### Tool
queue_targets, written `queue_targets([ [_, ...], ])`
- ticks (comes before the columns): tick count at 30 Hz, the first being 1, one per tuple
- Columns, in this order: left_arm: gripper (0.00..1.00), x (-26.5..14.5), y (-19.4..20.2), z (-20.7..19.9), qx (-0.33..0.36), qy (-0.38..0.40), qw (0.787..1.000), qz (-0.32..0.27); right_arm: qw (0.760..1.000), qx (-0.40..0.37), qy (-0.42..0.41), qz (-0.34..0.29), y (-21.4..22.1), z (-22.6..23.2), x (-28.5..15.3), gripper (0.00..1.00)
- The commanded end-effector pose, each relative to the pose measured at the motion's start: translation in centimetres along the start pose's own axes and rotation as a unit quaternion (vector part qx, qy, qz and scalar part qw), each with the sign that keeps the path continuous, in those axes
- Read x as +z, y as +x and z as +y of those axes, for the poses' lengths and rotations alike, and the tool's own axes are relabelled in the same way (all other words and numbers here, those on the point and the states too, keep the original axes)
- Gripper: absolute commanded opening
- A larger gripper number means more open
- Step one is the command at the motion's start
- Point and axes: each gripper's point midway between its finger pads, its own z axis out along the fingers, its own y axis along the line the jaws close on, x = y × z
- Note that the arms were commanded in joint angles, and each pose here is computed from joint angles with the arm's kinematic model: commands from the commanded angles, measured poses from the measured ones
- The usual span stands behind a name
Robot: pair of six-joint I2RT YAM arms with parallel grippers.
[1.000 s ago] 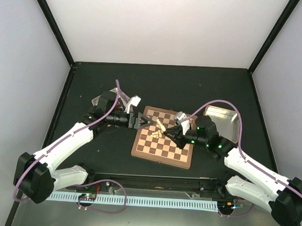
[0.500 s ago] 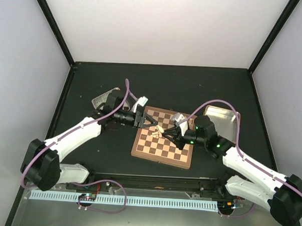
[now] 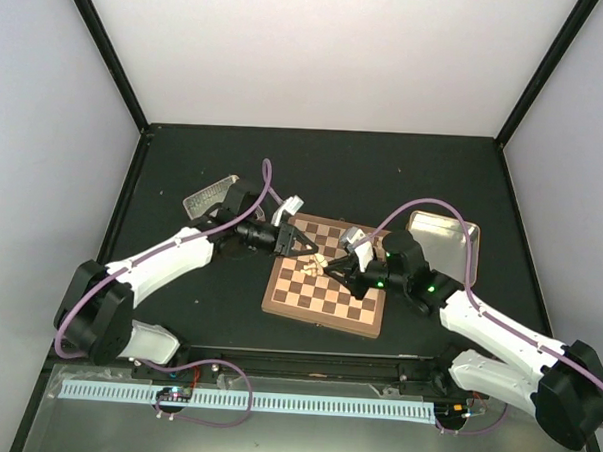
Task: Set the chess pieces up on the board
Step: Pick up the chess piece from the chessboard.
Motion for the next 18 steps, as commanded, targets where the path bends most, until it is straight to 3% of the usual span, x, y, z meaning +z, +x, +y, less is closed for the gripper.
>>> queue_targets([
  [1,0.13,0.4,-0.7,-1.4,0.031,0.014,0.999,0.008,1.000,0.000,0.011,-0.008,-0.3,-0.3,0.0,0.08],
  [7,0.02,0.7,-1.3,-0.3,0.034,-0.006,0.999,-0.003,0.999,0.030,0.042,0.014,0.8,-1.5,0.2,0.08],
  [13,0.02,0.7,-2.3,2.1,0.032,-0.061,0.997,-0.038,0.990,0.103,0.085,0.046,2.7,-3.2,0.7,0.09],
  [18,0.02,0.5,-2.5,4.2,0.035,-0.105,0.992,-0.059,0.965,0.211,0.127,0.094,4.8,-4.6,1.1,0.08],
])
